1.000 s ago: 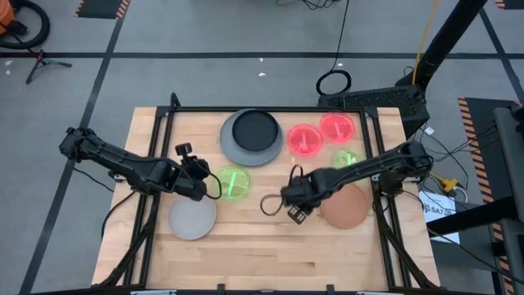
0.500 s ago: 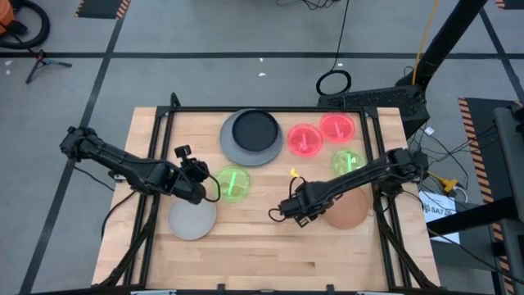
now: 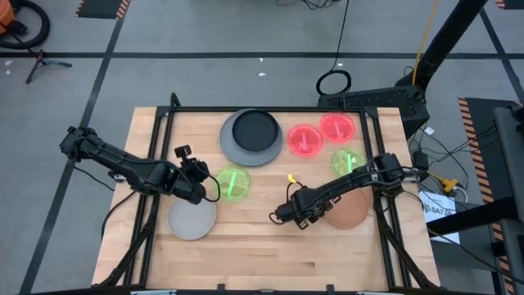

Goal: Stack plastic plates
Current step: Stack the brown plate on top of the black plate

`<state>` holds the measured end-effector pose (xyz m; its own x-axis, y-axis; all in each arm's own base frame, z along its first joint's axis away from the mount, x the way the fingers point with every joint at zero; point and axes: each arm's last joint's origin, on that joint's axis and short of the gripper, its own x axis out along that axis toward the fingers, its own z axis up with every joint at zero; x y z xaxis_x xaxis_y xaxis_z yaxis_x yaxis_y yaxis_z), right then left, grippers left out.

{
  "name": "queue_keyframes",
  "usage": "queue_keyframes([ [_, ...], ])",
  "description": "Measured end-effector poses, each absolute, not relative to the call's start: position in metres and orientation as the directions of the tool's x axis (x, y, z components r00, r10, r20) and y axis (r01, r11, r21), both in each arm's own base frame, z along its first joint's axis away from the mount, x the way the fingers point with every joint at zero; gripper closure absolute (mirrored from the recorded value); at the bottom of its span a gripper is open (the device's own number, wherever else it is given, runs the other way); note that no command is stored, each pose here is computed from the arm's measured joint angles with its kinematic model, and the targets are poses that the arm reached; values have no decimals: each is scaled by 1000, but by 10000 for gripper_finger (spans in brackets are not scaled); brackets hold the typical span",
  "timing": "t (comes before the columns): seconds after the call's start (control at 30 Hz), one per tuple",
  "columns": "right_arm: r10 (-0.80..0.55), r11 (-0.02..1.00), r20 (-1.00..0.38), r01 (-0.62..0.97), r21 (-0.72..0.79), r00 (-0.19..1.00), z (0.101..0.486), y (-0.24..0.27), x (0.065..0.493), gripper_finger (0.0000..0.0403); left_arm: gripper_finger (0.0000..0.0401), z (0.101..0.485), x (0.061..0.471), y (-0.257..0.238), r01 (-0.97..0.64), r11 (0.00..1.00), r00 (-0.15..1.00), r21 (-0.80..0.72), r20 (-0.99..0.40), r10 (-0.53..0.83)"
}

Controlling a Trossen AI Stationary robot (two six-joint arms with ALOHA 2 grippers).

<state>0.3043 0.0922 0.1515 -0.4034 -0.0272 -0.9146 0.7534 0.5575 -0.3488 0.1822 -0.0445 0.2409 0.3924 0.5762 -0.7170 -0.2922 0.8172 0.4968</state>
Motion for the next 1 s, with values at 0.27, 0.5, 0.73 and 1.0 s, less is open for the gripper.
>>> queue_keyframes([
  [0.27, -40, 564, -913, 745, -356, -407, 150, 92, 304, 273, 313, 241, 182, -44, -294, 817, 392, 496, -717, 576],
  [0.5, -54, 559, -892, 727, -400, -449, 138, 89, 294, 282, 313, 241, 182, -44, -295, 817, 392, 495, -717, 576],
  [0.73, -41, 600, -907, 715, -358, -420, 130, 89, 292, 309, 313, 241, 182, -44, -297, 817, 392, 494, -717, 576],
  [1.0, -8, 618, -919, 720, -315, -395, 129, 91, 294, 378, 313, 241, 182, -44, -297, 817, 392, 494, -717, 576],
])
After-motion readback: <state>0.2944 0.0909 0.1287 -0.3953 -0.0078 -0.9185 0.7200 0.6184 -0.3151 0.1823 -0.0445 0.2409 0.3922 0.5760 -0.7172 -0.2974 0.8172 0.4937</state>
